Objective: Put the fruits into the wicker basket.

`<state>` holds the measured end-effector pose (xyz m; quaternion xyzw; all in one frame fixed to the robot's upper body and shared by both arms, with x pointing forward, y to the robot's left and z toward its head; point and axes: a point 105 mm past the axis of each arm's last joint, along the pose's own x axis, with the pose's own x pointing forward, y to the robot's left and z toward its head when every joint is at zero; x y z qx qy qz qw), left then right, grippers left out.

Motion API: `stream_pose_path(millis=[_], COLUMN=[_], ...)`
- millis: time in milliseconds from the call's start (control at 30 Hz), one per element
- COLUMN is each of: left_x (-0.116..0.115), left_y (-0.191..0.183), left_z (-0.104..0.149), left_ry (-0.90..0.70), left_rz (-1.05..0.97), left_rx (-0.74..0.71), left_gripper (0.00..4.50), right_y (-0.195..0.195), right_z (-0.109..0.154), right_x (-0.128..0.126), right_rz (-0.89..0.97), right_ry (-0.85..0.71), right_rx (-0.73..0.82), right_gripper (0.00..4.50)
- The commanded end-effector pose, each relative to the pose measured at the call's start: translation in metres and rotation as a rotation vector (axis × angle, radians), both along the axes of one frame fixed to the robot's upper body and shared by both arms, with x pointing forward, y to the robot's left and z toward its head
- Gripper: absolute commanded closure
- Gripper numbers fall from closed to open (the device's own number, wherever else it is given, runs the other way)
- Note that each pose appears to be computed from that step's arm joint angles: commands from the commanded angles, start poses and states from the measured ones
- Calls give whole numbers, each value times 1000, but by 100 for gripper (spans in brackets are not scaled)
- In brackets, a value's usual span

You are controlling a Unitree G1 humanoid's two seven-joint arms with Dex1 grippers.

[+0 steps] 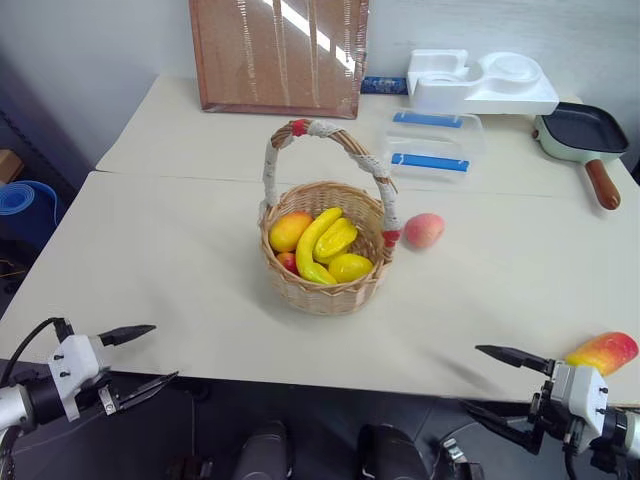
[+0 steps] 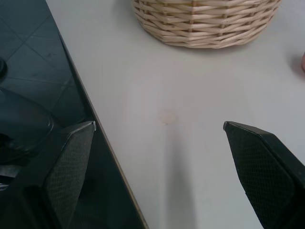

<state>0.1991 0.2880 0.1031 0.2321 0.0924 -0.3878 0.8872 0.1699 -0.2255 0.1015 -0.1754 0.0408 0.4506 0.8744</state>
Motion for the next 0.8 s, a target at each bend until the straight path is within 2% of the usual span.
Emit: stream_pose_path(millis=[33, 233, 633, 700, 800], left_x=[1, -4, 2, 4, 7], left_y=[5, 5, 6, 1, -18], left_z=[7, 7, 16, 21, 37], left_ry=[-22, 19, 63, 78, 78], left_rz=[9, 6, 17, 3, -63], left_rx=[26, -29, -130, -167, -235], left_gripper=[0, 0, 0, 0, 0], right_y=[4, 7, 5, 2, -8], right_z=[5, 5, 6, 12, 37], right_x=[-1, 1, 8, 14, 36], right_rz=[2, -1, -3, -23, -125], right_ry=[-33, -38, -53, -79, -133], right_rx=[17, 28, 32, 46, 130], right_gripper=[1, 1, 1, 1, 1])
